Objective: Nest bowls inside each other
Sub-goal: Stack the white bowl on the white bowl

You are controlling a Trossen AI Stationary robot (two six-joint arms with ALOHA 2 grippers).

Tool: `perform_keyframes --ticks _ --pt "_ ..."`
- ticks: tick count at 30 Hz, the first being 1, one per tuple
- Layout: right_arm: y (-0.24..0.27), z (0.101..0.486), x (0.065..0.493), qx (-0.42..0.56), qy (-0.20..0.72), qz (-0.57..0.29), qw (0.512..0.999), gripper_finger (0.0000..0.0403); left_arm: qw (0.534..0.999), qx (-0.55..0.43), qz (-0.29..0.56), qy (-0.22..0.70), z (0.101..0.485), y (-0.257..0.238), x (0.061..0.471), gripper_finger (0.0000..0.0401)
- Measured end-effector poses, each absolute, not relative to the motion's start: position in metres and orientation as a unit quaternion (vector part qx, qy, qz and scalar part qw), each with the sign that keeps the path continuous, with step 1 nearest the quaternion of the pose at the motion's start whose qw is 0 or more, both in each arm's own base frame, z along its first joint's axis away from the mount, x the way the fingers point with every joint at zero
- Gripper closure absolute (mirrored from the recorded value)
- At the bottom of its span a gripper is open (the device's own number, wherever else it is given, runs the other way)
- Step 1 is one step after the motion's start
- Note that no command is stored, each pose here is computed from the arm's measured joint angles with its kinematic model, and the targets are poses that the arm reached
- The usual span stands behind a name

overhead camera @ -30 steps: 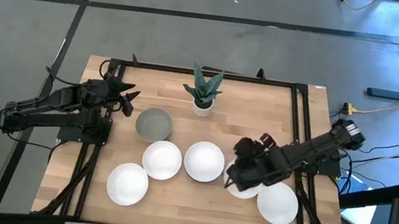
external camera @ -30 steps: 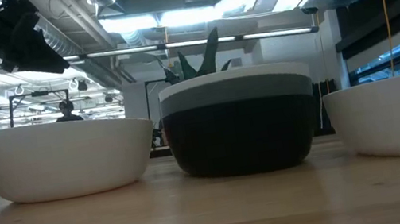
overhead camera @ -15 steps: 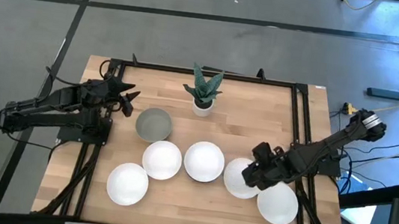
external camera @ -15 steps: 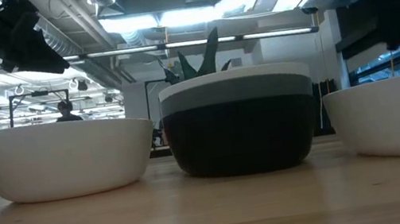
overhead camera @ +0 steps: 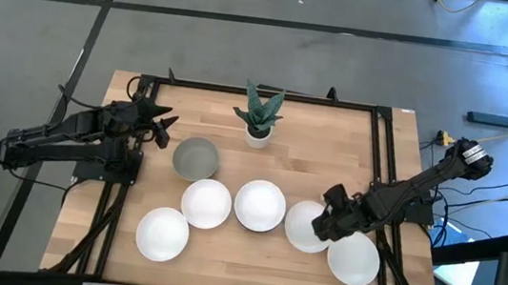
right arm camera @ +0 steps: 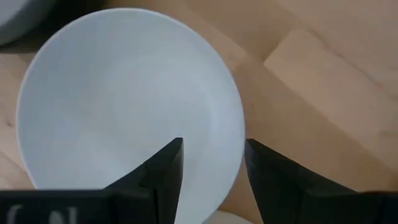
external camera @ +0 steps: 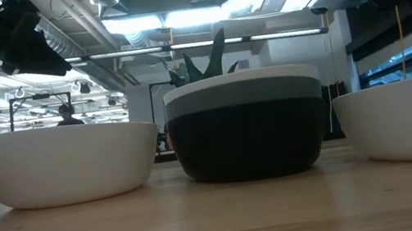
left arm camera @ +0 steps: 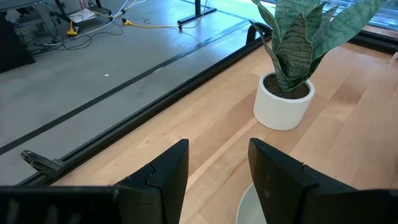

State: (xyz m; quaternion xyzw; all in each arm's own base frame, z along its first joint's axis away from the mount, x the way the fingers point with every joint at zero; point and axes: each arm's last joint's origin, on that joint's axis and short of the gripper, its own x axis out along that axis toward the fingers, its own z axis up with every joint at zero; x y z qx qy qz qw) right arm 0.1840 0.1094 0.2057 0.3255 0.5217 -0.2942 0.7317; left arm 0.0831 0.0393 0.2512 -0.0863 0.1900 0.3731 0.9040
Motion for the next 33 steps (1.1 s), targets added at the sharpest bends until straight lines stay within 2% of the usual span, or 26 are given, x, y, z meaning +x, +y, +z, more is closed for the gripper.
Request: perform_keyframes --ticks 10,19,23,28,33 --pt "0.108 0.185 0.179 0.345 0.535 -0.291 0.714 0.0244 0.904 -0.086 0.373 0.19 0.251 0.039 0.083 0.024" --pt "0.108 0.183 0.181 0.353 0.527 -0.28 0.721 0.033 0.904 -0.086 0.373 0.19 0.251 0.039 0.083 0.024" --pt "0.109 0.183 0.182 0.358 0.523 -0.274 0.723 0.0354 0.904 -0.086 0.373 0.19 0.251 0.039 0.083 0.024" --pt "0.11 0.183 0.183 0.371 0.517 -0.281 0.719 0.0353 0.904 -0.086 0.373 0.19 0.251 0.039 0.083 0.024" --pt "0.108 0.184 0.183 0.361 0.497 -0.292 0.733 0.0321 0.904 -0.086 0.373 0.19 0.251 0.039 0.083 0.024"
